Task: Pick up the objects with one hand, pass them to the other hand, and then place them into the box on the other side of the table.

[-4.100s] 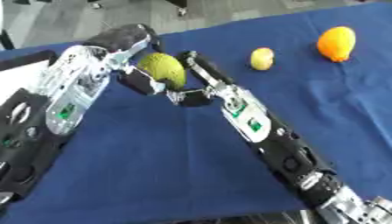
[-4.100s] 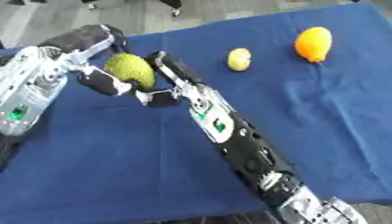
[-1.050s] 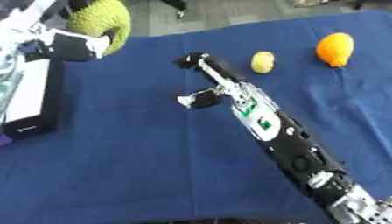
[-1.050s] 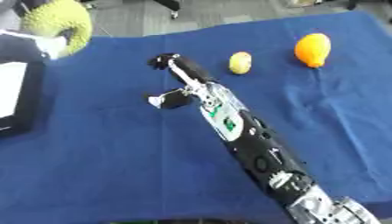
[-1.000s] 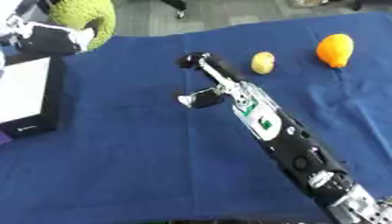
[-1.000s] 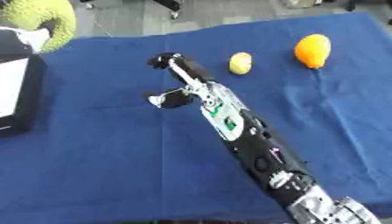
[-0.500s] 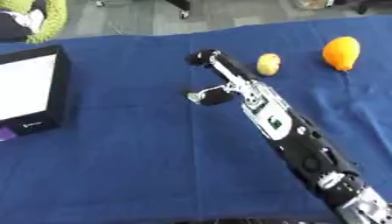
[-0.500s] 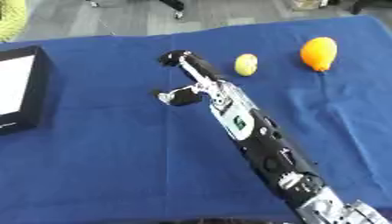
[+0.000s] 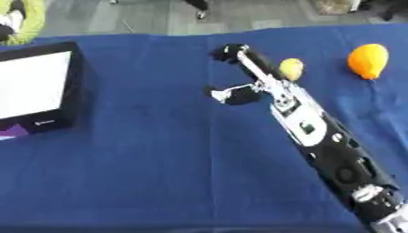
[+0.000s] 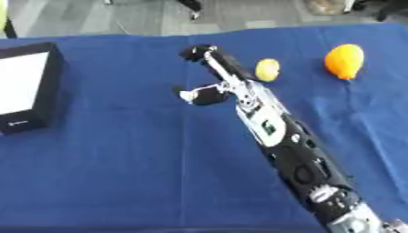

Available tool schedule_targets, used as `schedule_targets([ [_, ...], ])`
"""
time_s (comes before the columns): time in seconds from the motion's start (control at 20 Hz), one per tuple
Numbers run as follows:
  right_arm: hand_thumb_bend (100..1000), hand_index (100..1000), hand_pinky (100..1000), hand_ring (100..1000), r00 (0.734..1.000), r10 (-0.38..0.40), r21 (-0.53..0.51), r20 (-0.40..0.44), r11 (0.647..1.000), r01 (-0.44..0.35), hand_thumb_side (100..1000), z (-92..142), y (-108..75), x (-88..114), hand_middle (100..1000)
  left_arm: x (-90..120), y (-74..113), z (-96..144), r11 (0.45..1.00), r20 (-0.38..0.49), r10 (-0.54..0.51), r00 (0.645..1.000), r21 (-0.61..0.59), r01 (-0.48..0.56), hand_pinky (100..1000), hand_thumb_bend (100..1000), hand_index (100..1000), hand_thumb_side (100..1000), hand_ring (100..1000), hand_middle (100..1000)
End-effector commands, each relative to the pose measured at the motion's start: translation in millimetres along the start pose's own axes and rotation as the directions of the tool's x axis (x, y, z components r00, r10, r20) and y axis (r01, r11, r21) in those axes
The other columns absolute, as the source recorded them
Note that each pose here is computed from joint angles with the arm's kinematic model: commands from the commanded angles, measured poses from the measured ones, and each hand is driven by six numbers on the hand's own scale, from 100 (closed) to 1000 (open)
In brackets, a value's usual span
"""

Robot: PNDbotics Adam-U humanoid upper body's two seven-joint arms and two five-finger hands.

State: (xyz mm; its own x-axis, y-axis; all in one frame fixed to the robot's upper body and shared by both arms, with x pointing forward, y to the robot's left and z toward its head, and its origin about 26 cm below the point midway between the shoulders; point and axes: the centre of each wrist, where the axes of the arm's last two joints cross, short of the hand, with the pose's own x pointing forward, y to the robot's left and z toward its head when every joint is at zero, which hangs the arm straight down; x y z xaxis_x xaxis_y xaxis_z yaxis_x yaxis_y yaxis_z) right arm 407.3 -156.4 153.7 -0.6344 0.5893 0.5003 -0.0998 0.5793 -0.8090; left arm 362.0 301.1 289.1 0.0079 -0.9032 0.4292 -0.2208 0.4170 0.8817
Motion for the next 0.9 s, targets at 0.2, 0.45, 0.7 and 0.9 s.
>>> schedule_targets([
  [0.2,422,816,793,799,0.998,0.012,-0.042,0.059,0.999,-0.010,202,-1.4,-19.7,14.7,726,-27.6,16.7,-24.4,0.995,-0.122,-0.055,0.991,0.075,0.064,588,174,378,166,561,461],
  [0.45,423,815,793,798,0.996,0.008,-0.062,0.089,0.998,-0.003,196,-2.2,-27.2,23.4,725,-43.5,13.4,-39.0,0.993,-0.182,-0.076,0.980,0.072,0.090,588,174,378,167,561,461],
  [0.7,424,815,793,797,0.994,0.006,-0.076,0.110,0.997,0.002,189,-2.1,-33.0,29.6,724,-63.8,13.5,-47.8,0.989,-0.267,-0.099,0.959,0.080,0.125,589,181,379,161,561,460],
  [0.9,424,815,793,797,0.993,0.006,-0.085,0.119,0.996,0.004,188,-1.9,-36.8,33.0,724,-88.0,9.5,-53.0,0.988,-0.353,-0.109,0.929,0.063,0.140,590,181,380,163,561,460],
])
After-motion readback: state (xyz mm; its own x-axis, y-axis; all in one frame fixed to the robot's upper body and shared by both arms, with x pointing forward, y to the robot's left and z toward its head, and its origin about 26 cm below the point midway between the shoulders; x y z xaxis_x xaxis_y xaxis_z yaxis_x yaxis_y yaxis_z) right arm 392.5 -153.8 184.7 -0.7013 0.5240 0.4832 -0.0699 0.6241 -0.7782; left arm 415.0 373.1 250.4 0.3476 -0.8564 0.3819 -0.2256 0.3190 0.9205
